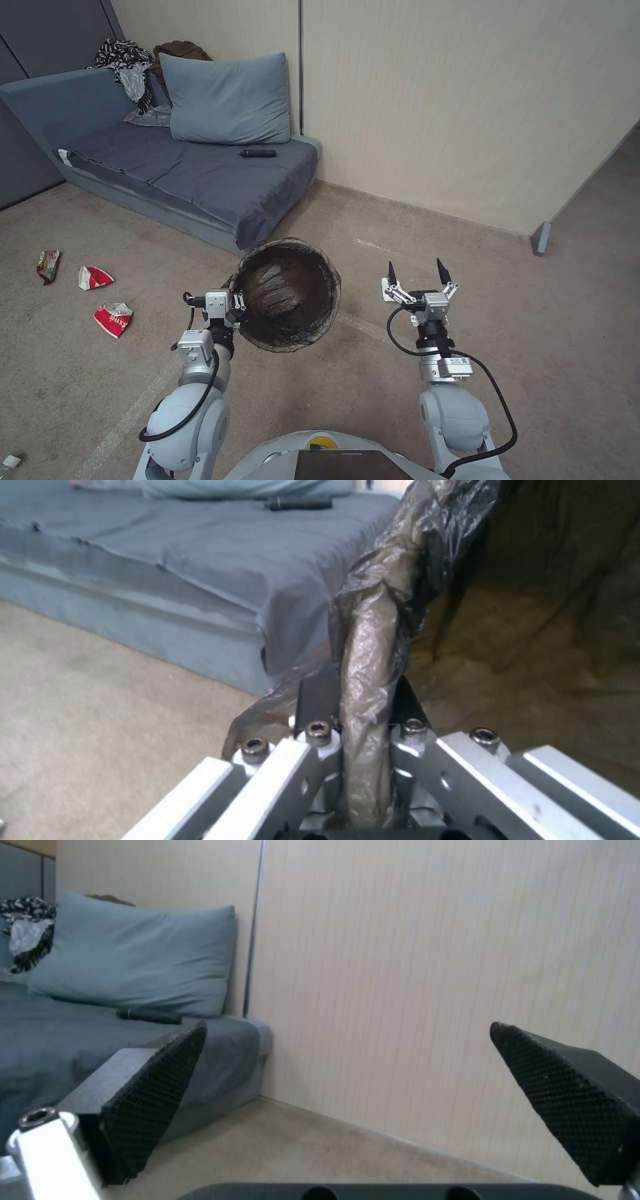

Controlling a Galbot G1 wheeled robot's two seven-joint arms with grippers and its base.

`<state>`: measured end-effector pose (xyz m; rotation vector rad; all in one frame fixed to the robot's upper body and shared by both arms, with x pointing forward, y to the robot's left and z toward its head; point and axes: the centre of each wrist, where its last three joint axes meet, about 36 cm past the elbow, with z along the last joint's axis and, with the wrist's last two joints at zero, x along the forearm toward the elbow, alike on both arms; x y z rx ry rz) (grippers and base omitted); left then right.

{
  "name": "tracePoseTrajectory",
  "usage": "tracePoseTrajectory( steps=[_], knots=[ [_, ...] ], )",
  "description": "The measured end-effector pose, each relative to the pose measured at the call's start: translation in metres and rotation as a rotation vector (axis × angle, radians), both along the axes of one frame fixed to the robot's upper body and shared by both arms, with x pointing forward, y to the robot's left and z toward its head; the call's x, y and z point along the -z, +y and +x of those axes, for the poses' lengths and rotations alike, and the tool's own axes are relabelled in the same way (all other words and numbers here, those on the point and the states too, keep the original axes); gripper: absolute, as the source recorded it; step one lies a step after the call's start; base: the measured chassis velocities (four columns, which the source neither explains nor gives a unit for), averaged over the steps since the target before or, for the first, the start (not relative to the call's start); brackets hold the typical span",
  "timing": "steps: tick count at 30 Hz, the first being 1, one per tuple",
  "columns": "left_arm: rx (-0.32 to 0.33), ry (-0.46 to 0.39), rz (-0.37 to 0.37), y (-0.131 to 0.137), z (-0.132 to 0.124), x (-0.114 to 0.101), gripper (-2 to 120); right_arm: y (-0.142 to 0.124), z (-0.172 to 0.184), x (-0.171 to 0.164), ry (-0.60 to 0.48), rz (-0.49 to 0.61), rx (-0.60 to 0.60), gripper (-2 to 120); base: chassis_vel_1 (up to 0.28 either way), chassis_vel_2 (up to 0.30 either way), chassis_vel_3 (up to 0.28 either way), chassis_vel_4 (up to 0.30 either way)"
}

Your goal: Pick up the trash bin, then pick up the garbage from the floor and place it into the trash bin.

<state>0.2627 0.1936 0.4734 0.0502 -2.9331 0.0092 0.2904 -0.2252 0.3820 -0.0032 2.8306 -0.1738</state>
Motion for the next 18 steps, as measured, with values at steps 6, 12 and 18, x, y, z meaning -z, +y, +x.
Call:
tracePoseTrajectory(
  steps=[6,12,18],
  knots=[
    [-0.011,-0.008,0.019,0.003,0.001,0.001,0,0.0,0.0,0.0,-0.002,0.001,0.0,100,0.0,0.0,0.0,0.0],
    [-0.012,-0.03,0.03,0.008,0.005,0.01,0,0.0,0.0,0.001,-0.002,0.002,0.0,100,0.0,0.0,0.0,0.0],
    [-0.011,-0.025,0.036,0.008,0.006,0.014,0,0.0,0.0,0.001,-0.001,0.002,0.0,100,0.0,0.0,0.0,0.0]
  ],
)
